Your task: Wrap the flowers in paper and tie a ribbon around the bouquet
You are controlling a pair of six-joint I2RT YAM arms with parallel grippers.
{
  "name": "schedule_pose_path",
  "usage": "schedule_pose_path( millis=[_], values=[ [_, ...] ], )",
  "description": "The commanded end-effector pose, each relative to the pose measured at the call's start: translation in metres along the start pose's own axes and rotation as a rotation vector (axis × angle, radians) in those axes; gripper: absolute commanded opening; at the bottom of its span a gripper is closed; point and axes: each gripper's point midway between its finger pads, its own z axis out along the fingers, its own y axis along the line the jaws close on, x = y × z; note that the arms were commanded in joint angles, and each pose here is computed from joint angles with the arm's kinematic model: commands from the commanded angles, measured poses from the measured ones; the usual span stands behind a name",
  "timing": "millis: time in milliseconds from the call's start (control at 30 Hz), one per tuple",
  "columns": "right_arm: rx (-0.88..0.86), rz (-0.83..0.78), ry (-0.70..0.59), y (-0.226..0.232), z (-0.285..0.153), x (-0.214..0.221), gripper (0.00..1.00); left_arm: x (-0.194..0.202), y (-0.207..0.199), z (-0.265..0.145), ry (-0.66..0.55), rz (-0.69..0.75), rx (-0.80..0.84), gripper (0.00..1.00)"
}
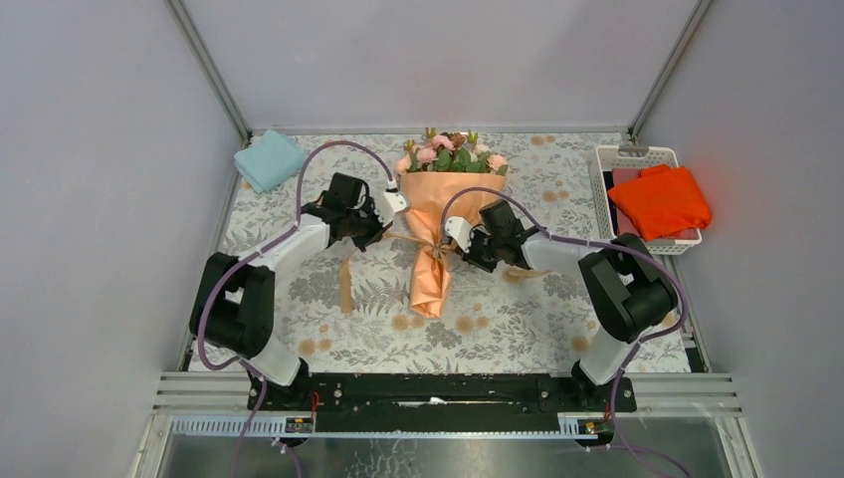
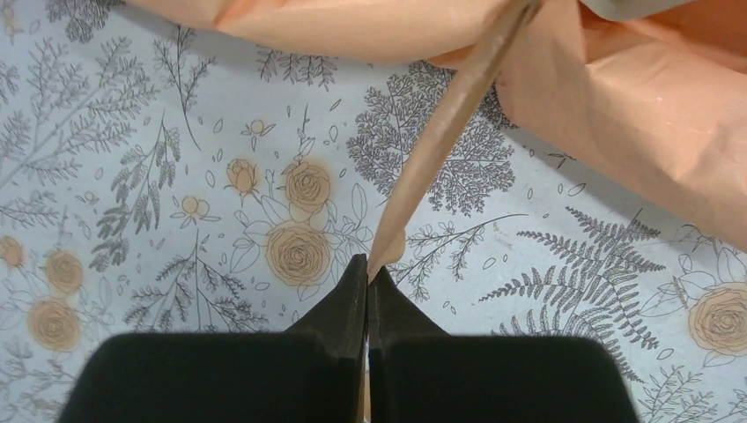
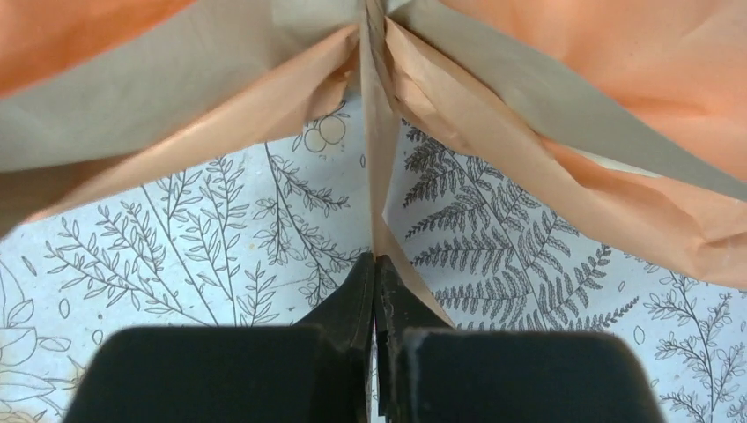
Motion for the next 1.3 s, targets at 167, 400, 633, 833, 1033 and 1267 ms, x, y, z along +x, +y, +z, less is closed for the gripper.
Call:
schedule_pose_path(
  millis=[167, 400, 633, 833, 1033, 1267],
  values=[
    [0.093, -0.03, 0.117, -0.002, -0.036, 0.037, 0.0, 0.06, 0.027, -0.012, 0.107, -0.236, -0.069, 0.0],
    [0.1, 0.022, 0.181, -0.013, -0.042, 0.053, 0.0, 0.079, 0.038, -0.02, 0.112, -0.264, -0.158, 0.0],
    [-0.011, -0.012, -0.073, 0.003, -0.056, -0.005, 0.32, 0.031, -0.029, -0.032, 0.007, -0.299, 0.125, 0.0],
    [-0.014, -0.085, -0.549, 0.014, -0.101, -0.128, 0.58, -0.034, -0.081, -0.044, -0.151, -0.196, 0.336, 0.0],
    [-0.078, -0.106, -0.804, 0.033, -0.103, -0.197, 0.61, -0.079, -0.084, -0.052, -0.225, -0.132, 0.396, 0.0],
    [-0.144, -0.092, -0.824, 0.046, -0.062, -0.213, 0.59, -0.082, -0.074, -0.047, -0.254, -0.059, 0.351, 0.0]
  ],
)
